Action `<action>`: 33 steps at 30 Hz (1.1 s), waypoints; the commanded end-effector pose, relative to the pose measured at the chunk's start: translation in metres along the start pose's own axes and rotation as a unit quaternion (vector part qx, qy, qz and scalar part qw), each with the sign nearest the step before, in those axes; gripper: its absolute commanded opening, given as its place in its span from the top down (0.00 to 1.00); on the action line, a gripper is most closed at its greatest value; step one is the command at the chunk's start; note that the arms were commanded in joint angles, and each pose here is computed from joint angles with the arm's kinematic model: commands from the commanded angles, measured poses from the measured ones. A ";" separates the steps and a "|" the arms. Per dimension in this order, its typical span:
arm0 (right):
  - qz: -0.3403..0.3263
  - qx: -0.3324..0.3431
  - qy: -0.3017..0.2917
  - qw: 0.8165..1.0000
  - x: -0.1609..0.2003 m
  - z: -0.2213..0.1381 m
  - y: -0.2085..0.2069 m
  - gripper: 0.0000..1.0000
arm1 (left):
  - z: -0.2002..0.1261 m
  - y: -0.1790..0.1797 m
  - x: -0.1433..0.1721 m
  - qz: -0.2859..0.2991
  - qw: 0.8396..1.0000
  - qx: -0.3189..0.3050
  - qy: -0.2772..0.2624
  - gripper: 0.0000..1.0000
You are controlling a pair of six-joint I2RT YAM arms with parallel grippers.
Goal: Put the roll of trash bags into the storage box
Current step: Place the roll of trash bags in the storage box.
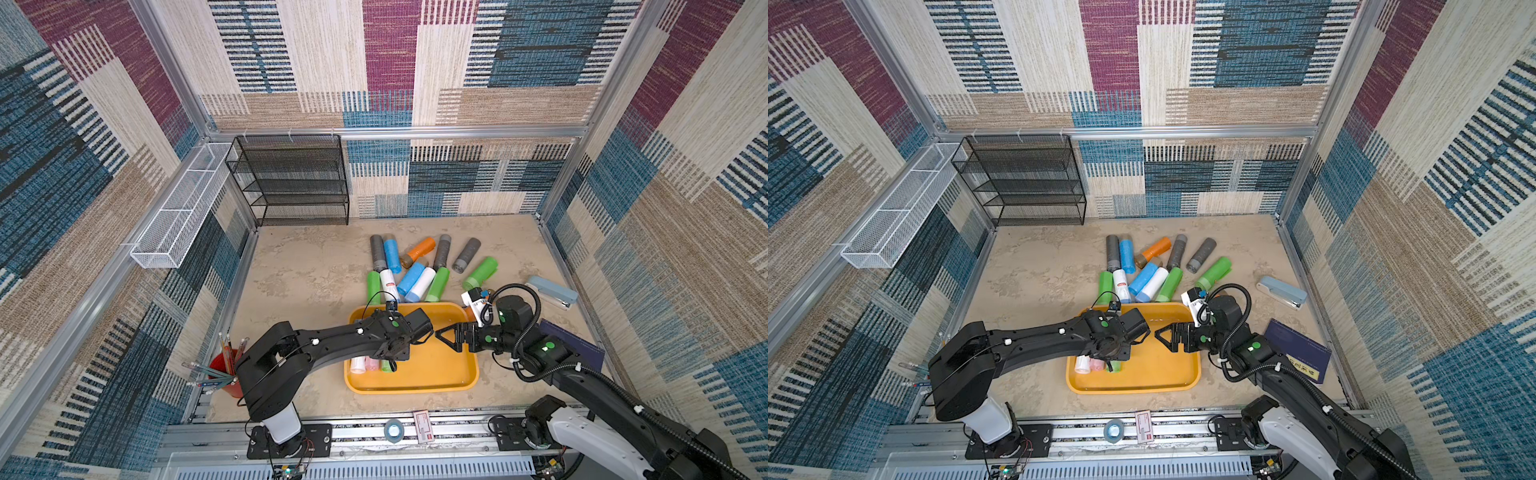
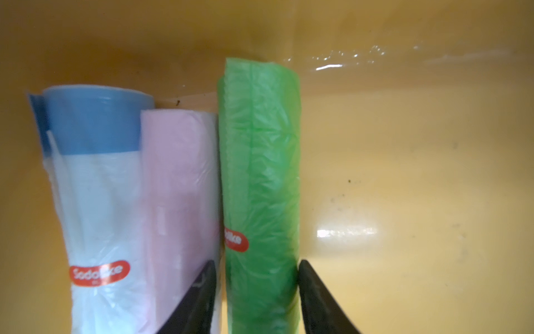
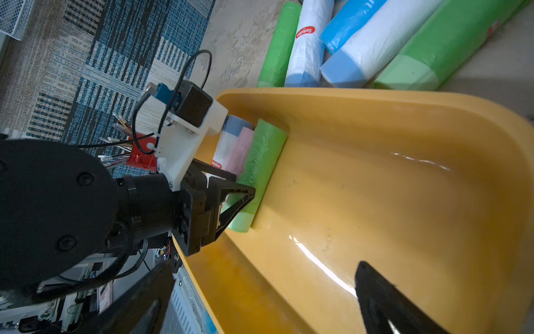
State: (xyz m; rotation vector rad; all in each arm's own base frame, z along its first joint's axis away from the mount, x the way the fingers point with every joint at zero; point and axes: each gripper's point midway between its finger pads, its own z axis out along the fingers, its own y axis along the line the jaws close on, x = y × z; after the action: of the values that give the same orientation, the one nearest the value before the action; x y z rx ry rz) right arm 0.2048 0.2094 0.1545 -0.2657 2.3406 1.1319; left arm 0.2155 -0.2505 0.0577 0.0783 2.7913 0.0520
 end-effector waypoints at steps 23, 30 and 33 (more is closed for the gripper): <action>-0.004 0.004 -0.006 1.000 0.001 -0.005 0.000 0.01 | -0.043 0.023 -0.015 0.004 0.999 0.003 -0.045 0.49; -0.009 -0.030 -0.011 0.999 -0.006 -0.008 0.017 0.01 | -0.065 0.032 -0.024 0.013 0.997 0.020 -0.077 0.46; -0.013 -0.035 -0.015 0.999 -0.011 -0.009 0.021 0.01 | -0.076 0.034 -0.029 0.015 0.995 0.032 -0.090 0.43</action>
State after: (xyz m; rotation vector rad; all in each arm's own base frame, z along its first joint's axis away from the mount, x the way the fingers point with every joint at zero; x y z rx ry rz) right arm 0.2000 0.2098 0.1651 -0.2823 2.3156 1.1568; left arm 0.2166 -0.2274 0.1338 0.0903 2.6371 -0.0646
